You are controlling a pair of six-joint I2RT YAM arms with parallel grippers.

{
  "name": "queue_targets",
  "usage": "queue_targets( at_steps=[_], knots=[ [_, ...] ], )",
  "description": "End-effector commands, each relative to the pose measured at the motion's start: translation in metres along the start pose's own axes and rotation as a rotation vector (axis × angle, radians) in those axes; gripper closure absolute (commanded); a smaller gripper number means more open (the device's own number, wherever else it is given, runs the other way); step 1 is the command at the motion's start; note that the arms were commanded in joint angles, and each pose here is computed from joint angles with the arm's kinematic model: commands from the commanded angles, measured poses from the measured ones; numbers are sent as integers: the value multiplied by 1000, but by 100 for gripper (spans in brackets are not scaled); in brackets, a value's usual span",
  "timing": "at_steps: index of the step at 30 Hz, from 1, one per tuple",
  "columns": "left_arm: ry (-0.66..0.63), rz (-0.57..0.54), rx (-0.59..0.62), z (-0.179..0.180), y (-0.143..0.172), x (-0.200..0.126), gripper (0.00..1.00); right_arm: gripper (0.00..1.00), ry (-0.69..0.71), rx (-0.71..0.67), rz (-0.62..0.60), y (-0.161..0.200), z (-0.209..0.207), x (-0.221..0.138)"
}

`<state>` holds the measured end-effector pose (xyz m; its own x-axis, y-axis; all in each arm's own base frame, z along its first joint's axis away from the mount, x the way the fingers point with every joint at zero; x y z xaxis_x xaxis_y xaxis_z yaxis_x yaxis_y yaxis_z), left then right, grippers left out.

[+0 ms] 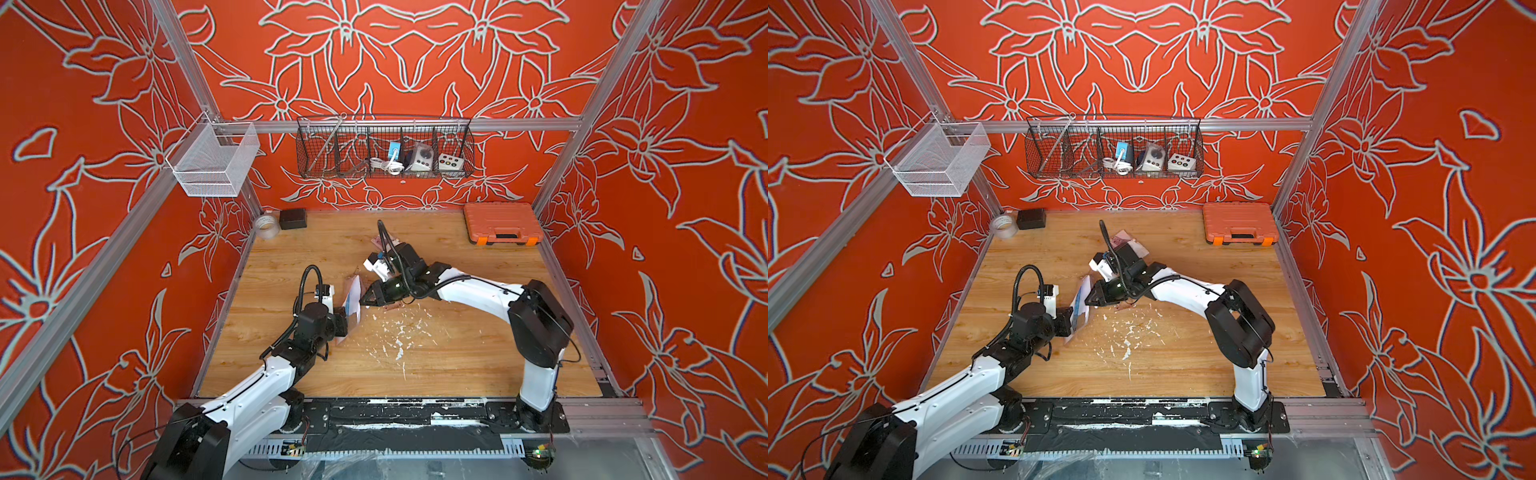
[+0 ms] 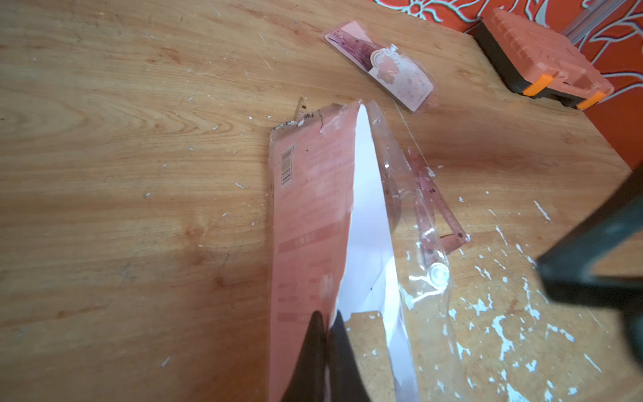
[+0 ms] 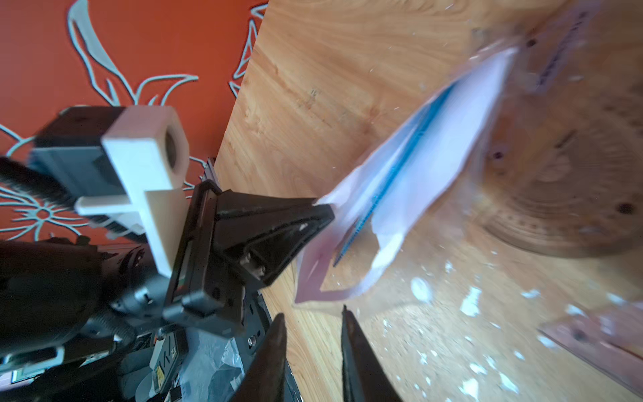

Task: Open the ruler set and take out the ruler
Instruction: Take out the ruler from the ruler set bag.

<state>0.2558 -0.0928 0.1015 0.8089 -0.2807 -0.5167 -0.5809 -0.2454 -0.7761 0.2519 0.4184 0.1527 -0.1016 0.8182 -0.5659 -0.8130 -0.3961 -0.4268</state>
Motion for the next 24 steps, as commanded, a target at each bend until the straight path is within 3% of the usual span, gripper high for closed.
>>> queue_targets(
  at_steps=[1, 11, 24],
  knots=[
    [58, -19, 28, -11, -7, 1, 100, 74, -4, 36, -22, -12, -10, 20],
    [54, -34, 36, -10, -7, 1, 100, 76, 123, 104, 8, -17, -47, 53],
    [54, -53, 34, -9, -7, -1, 100, 76, 137, 135, 19, -19, -62, 74]
  ],
)
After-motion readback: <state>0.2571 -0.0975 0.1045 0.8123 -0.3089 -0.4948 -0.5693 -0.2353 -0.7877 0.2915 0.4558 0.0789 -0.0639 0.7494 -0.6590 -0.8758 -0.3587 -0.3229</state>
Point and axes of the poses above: each gripper's point midway between its finger pads, its own x axis out along the fingers, its own z axis along the line the jaws close on, y = z × x, the point moved 3 cm from there along -x, back along the fingers, and after that the axes turned 4 degrees about -x, right-handed, at the moved point
